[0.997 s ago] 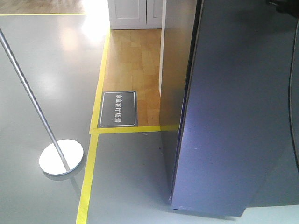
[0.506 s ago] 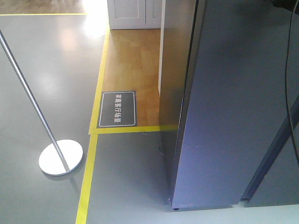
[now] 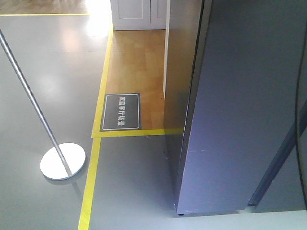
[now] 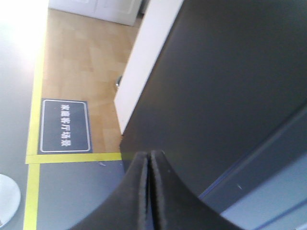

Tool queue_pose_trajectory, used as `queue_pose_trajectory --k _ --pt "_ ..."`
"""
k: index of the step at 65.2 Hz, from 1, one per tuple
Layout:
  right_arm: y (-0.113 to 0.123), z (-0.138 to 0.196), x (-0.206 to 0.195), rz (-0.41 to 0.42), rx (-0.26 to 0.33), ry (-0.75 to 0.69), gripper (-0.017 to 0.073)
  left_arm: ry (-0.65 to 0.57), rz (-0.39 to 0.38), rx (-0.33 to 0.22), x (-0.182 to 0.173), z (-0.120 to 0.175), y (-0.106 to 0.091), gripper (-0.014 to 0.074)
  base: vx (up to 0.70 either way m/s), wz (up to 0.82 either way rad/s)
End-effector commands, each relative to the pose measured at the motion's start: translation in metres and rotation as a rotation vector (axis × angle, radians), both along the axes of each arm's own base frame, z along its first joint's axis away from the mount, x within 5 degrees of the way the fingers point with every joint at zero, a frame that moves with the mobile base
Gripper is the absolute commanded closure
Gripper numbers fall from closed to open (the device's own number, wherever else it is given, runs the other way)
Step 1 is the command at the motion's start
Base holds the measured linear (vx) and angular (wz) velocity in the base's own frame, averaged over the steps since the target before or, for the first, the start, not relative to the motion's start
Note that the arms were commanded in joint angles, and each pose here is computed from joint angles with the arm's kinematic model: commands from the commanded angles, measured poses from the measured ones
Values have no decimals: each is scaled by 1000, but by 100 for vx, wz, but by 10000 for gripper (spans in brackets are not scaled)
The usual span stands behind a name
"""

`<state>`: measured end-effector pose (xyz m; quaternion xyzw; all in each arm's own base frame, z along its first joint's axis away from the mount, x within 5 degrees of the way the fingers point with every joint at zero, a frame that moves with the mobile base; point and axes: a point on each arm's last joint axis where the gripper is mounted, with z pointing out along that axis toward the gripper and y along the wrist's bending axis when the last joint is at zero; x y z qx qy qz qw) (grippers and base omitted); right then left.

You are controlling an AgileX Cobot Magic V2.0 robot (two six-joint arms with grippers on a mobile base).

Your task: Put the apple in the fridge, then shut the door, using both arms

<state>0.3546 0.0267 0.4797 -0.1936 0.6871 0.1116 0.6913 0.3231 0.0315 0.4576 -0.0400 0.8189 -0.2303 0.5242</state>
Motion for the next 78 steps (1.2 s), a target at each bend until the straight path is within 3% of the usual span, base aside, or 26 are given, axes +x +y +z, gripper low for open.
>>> queue_pose_trajectory --k 1,8,18,27,40,49,60,68,78 --pt "9 31 -37 105 19 -40 570 -100 -24 -32 -27 34 -11 601 0 0" --pt "17 39 -59 205 47 7 563 -102 -62 -19 -44 42 -18 601 0 0" --pt "24 39 -84 290 17 40 562 -143 -48 -8 -77 46 -25 601 0 0" --pt "22 10 -106 240 25 83 562 -145 11 -25 -110 22 -29 600 0 0" --pt "18 -65 -161 151 -15 152 562 -102 80 2 -167 -56 -37 600 0 0" --pt "11 -126 -200 43 -16 199 562 -71 134 -36 -201 -116 -43 600 0 0" --pt "5 -173 -233 -59 4 205 562 -51 196 -121 -225 -173 -46 600 0 0" --pt "5 -183 -244 -71 7 191 562 -44 212 -145 -230 -187 -47 600 0 0" --pt "7 -187 -246 -44 9 205 562 -62 227 -172 -230 -185 -46 600 0 0"
